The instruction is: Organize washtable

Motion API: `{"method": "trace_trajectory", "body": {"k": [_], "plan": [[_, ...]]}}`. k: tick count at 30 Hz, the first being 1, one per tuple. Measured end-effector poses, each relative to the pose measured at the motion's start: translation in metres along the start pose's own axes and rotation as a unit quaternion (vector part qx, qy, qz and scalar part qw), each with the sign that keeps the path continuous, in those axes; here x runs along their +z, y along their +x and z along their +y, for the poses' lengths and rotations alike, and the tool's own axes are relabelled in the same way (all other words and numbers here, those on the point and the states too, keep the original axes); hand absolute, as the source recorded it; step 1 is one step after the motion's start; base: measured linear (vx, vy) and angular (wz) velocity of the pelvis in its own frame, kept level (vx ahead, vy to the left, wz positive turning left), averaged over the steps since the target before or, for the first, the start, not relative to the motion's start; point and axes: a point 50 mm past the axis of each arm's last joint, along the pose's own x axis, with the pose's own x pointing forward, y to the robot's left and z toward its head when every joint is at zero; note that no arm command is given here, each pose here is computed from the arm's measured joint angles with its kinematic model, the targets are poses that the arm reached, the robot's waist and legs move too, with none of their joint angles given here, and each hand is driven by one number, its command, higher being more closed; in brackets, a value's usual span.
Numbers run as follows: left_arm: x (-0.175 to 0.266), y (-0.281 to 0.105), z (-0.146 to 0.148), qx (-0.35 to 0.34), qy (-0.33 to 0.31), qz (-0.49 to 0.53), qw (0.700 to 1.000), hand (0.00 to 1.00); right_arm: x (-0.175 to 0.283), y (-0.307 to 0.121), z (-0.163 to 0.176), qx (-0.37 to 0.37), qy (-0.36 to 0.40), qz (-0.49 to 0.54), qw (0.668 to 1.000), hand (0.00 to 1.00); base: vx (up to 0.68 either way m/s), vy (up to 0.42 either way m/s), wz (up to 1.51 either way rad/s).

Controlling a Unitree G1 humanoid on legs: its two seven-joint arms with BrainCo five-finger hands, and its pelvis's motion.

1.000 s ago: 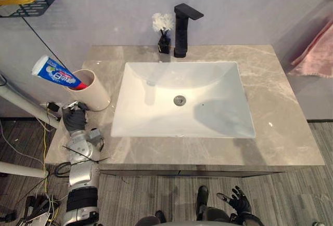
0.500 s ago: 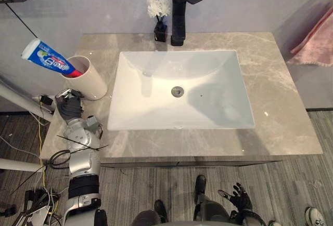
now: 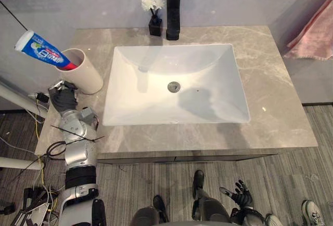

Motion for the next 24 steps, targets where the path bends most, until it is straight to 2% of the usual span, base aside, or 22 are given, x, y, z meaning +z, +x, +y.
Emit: {"method": "trace_trajectory", "body": {"k": [8, 17, 24], "plan": [[-0.003, -0.007, -0.007, -0.022, 0.004, 0.004, 1.0, 1.0, 0.0, 0.0, 0.001, 0.002, 0.001, 0.0, 1.0, 0.0, 0.01, 0.01, 0.07], [-0.022, -0.041, -0.004, -0.064, 0.015, 0.037, 0.997, 1.0, -0.006, 0.002, 0.005, 0.016, 0.0, 0.017, 1.0, 0.0, -0.01, 0.007, 0.07], [-0.034, -0.061, -0.018, -0.109, 0.001, 0.061, 0.992, 1.0, 0.001, 0.006, 0.009, 0.027, -0.003, 0.008, 1.0, 0.0, -0.01, -0.007, 0.09]]}}
